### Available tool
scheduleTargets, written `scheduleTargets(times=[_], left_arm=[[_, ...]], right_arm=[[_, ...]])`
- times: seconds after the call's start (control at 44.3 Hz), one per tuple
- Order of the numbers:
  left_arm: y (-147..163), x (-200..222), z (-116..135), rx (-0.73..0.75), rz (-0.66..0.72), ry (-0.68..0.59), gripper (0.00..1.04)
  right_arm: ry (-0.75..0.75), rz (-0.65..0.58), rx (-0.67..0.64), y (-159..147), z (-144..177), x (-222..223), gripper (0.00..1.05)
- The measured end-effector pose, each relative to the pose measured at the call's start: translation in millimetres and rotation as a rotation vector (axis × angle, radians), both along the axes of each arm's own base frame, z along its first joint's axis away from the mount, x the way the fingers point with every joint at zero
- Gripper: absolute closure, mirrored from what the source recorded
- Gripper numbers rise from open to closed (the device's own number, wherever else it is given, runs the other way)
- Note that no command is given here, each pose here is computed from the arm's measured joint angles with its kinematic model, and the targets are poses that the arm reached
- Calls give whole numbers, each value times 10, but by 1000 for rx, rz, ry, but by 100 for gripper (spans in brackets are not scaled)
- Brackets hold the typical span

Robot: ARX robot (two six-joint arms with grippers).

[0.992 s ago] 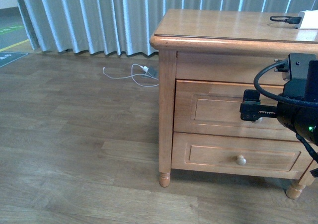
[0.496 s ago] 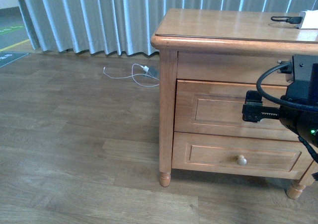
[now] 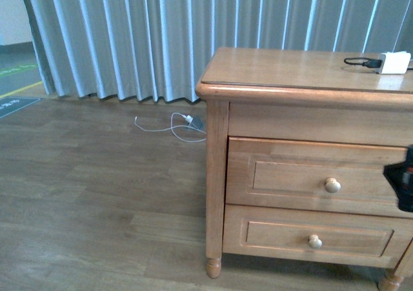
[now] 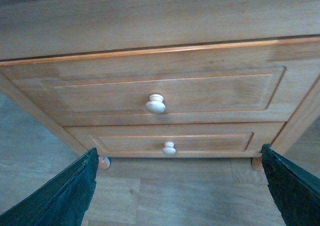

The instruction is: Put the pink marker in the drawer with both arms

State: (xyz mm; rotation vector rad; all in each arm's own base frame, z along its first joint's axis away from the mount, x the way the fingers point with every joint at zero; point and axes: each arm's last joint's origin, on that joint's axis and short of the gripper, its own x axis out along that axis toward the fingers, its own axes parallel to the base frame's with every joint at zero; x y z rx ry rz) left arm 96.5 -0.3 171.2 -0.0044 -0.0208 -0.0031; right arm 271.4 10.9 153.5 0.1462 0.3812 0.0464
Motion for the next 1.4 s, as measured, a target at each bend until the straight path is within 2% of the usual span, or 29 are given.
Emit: scheduleTargets(times=[0.226,0.406,0.722,0.835,0.925,0.992,1.06,1.308,1.398], left_arm=[[0,0,0,0,0,0,6],[0,0,0,0,0,0,6],[0,0,0,0,0,0,6],[0,0,0,0,0,0,6],[0,0,0,0,0,0,6],[0,0,0,0,0,0,6],[0,0,0,0,0,0,6],[0,0,0,0,0,0,6],[0,0,0,0,0,0,6]], right_arm=[[-1,29,35,-122,215,-679,9],[-18,-5,38,-244,296,-1110,9],[-52,-18,21,-265,333,-1185,9],[-258,-59,-86,-253,252,-1216,25],[-354,-60,-119,-228,261,-1272,39],[-376,-84,-133,-174,277,-1303,50],[-382,-55,-134,-124,263,-1338,63],[-385,-51,-141,-114,141,-1435,103],[-381,-50,-143,-113,138,-1468,103]])
